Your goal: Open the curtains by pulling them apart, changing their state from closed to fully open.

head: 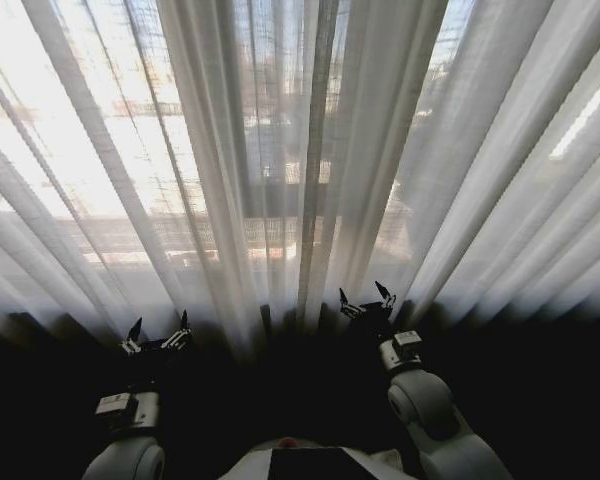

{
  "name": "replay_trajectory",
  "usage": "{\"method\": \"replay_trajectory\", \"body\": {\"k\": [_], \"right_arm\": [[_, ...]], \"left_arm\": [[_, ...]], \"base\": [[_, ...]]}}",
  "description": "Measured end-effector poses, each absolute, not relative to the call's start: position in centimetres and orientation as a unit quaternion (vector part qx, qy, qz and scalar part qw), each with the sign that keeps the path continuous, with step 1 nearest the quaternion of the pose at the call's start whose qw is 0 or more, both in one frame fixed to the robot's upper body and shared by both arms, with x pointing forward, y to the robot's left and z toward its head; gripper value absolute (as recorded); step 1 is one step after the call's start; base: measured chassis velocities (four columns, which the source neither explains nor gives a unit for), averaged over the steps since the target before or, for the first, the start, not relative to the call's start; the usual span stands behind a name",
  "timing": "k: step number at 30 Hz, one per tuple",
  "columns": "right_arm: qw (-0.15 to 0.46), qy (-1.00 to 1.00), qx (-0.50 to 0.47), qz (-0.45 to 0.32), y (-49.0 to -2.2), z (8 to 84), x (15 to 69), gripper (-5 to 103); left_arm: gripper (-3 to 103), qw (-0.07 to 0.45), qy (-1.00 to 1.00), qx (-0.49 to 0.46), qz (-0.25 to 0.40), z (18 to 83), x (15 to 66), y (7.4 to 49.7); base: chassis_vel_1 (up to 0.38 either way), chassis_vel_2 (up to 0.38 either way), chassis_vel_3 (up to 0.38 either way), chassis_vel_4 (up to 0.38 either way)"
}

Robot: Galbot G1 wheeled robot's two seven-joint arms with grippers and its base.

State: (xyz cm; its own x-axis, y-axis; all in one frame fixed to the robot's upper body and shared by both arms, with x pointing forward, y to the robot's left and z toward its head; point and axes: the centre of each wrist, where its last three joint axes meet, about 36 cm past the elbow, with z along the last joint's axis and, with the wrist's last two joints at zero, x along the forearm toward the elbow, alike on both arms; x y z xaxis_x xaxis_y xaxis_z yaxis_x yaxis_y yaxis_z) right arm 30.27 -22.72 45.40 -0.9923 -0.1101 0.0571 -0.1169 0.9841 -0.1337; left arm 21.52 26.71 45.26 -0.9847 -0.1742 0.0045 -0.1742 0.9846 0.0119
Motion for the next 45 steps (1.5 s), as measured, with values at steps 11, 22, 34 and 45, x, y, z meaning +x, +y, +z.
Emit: {"method": "replay_trajectory", "body": {"k": [11, 22, 34, 45], "right_arm": [[0.027, -0.996, 0.066, 0.061, -22.2, 44.8, 30.7, 100], [0.076, -0.992, 0.095, 0.022, -21.4, 44.6, 35.2, 100], [0.074, -0.994, 0.08, 0.007, -20.7, 45.3, 41.6, 100], [0.06, -0.997, 0.047, 0.014, -20.1, 45.9, 47.5, 101]], "left_arm": [[100, 0.003, -0.996, 0.089, -0.006, 45.2, 21.5, 26.5], [100, 0.001, -0.994, 0.106, -0.01, 45.5, 21.2, 26.2], [100, -0.003, -0.992, 0.128, -0.011, 45.2, 20.9, 26.6], [100, -0.015, -0.991, 0.135, -0.006, 45.9, 20.7, 26.4]], "base": [[-0.148, 0.177, 0.149, -0.148], [0.024, -0.015, -0.025, 0.012], [0.0, 0.0, 0.0, 0.0], [0.0, 0.0, 0.0, 0.0]]}}
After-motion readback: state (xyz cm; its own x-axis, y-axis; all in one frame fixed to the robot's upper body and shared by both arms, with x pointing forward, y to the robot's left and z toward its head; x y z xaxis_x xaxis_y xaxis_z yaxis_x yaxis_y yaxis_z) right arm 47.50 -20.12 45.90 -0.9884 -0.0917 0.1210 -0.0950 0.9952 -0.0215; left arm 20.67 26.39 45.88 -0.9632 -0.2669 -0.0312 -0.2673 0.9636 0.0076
